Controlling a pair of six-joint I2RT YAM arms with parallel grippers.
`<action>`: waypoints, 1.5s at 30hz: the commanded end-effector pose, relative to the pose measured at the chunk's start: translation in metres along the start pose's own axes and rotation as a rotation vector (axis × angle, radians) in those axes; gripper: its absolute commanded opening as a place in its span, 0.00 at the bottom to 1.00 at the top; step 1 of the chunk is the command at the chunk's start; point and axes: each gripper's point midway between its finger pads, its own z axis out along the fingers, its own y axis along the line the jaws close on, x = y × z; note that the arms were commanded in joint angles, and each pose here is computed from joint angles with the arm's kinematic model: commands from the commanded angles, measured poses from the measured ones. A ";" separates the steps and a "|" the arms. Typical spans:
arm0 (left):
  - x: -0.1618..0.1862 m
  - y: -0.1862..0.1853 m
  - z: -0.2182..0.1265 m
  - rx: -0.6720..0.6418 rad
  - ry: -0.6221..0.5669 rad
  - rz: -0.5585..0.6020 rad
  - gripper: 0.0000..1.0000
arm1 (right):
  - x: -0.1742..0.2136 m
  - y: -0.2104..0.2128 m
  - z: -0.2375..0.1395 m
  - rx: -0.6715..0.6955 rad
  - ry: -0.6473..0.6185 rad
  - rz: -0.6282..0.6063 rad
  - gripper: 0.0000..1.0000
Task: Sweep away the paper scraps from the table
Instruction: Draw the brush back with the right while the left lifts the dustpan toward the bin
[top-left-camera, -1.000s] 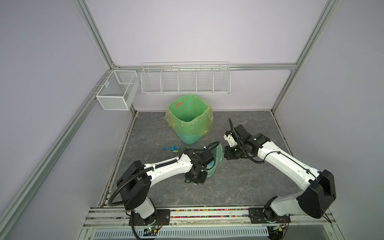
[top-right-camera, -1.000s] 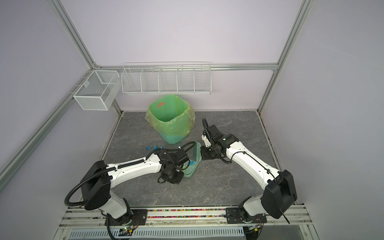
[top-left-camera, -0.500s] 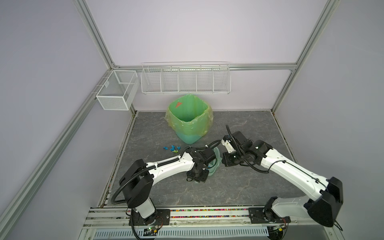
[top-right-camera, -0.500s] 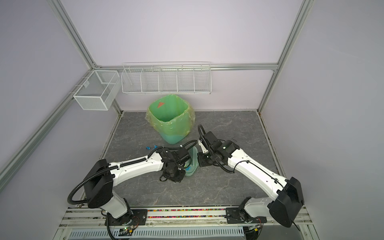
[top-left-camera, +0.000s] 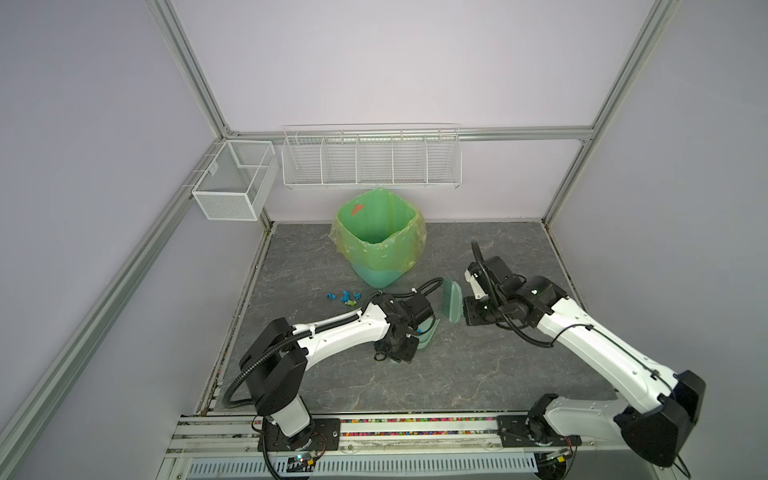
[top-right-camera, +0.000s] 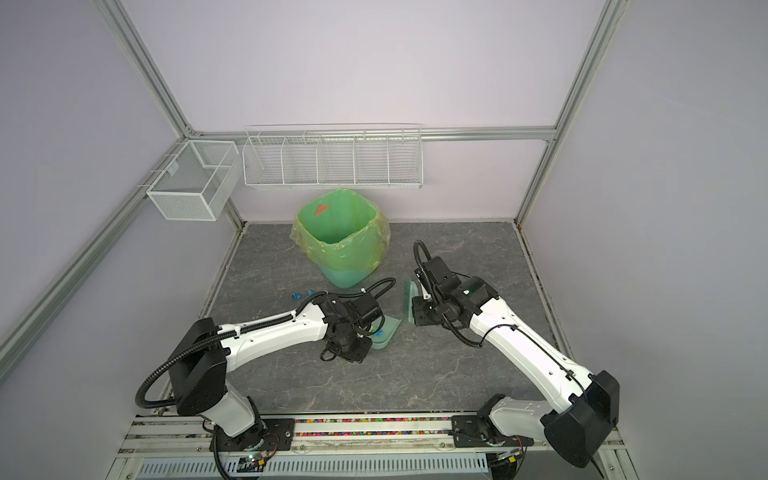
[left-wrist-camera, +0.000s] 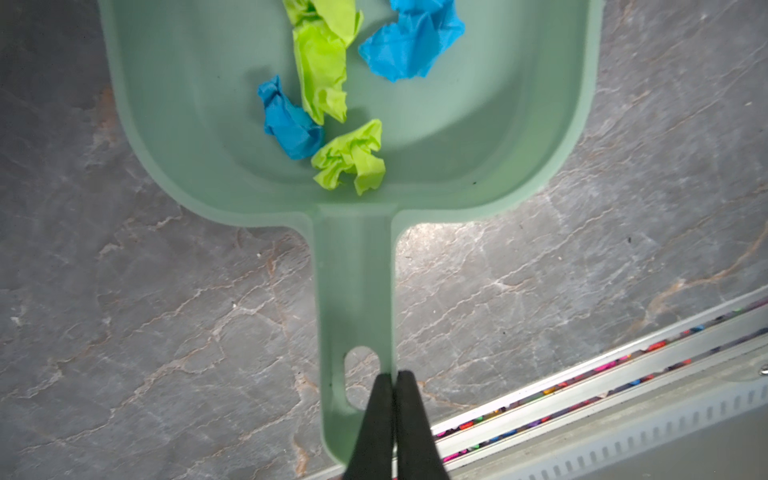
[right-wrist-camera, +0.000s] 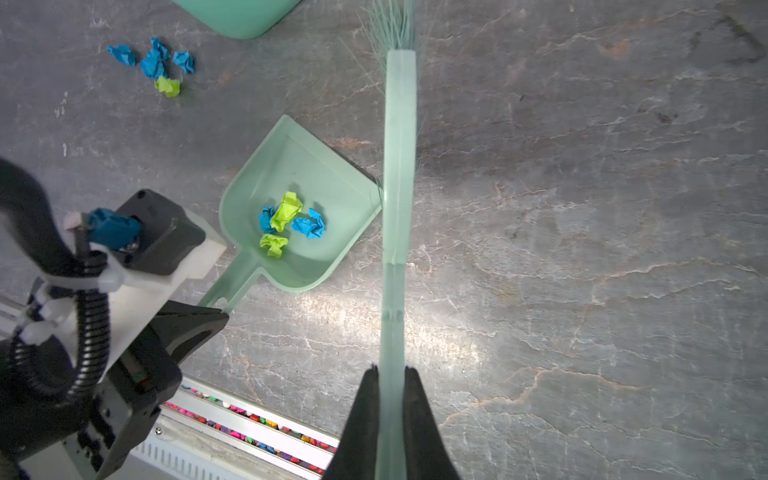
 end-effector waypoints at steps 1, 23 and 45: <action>-0.013 0.003 -0.019 -0.021 -0.062 0.023 0.00 | -0.009 -0.015 -0.018 0.023 -0.060 0.038 0.07; -0.032 0.001 -0.061 -0.030 -0.175 0.033 0.00 | -0.011 -0.057 -0.027 0.109 -0.116 0.127 0.07; -0.086 -0.029 -0.123 0.035 -0.339 0.096 0.00 | 0.000 -0.063 -0.026 0.081 -0.135 0.171 0.07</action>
